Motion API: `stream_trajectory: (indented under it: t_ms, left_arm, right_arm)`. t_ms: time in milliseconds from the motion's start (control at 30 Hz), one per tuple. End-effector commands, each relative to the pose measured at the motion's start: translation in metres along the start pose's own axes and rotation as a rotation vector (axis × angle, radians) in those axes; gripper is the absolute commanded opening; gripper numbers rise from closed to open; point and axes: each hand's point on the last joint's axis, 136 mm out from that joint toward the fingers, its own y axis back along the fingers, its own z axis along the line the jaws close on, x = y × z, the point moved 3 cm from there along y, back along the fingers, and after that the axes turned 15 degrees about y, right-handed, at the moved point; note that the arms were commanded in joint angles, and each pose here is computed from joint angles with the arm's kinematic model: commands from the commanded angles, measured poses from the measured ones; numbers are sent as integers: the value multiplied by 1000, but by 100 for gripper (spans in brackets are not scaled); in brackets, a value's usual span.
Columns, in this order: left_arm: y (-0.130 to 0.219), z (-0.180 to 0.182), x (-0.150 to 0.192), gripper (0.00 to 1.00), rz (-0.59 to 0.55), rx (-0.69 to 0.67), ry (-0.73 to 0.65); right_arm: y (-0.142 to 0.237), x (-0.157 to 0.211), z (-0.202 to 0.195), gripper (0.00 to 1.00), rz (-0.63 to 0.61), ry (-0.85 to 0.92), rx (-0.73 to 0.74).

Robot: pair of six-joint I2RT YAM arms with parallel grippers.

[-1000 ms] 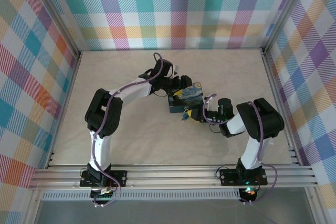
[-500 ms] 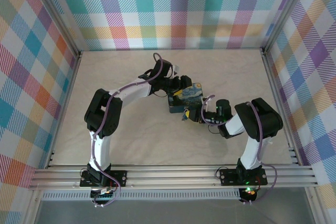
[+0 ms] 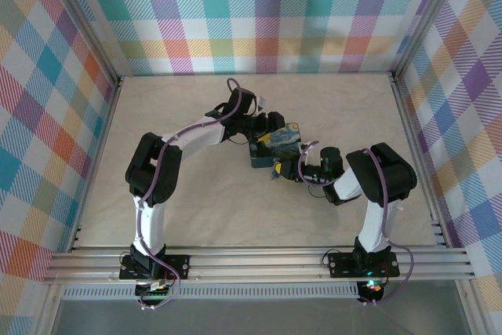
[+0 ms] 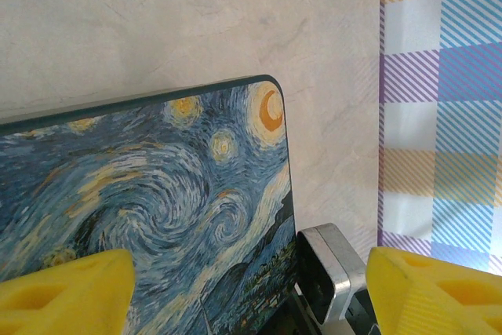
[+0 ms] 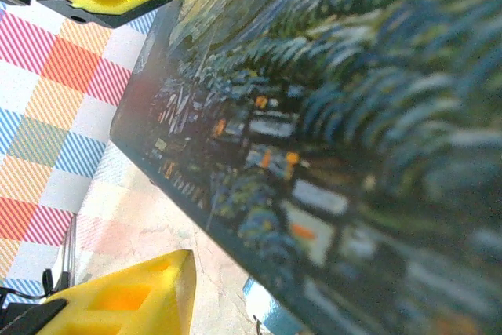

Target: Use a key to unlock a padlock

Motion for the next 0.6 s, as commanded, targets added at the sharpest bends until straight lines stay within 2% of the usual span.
stream_trajectory:
  t_ms: [0, 200, 567]
  left_arm:
    - [-4, 39, 8, 78, 23, -123, 80]
    - [-3, 45, 7, 78, 3, -140, 112]
    - [-1, 46, 5, 78, -4, -141, 121]
  right_arm:
    - [-4, 3, 6, 46, -23, 3, -35]
    - [-2, 0, 7, 48, -71, 2, -52]
    - [-10, 4, 5, 49, -35, -21, -43]
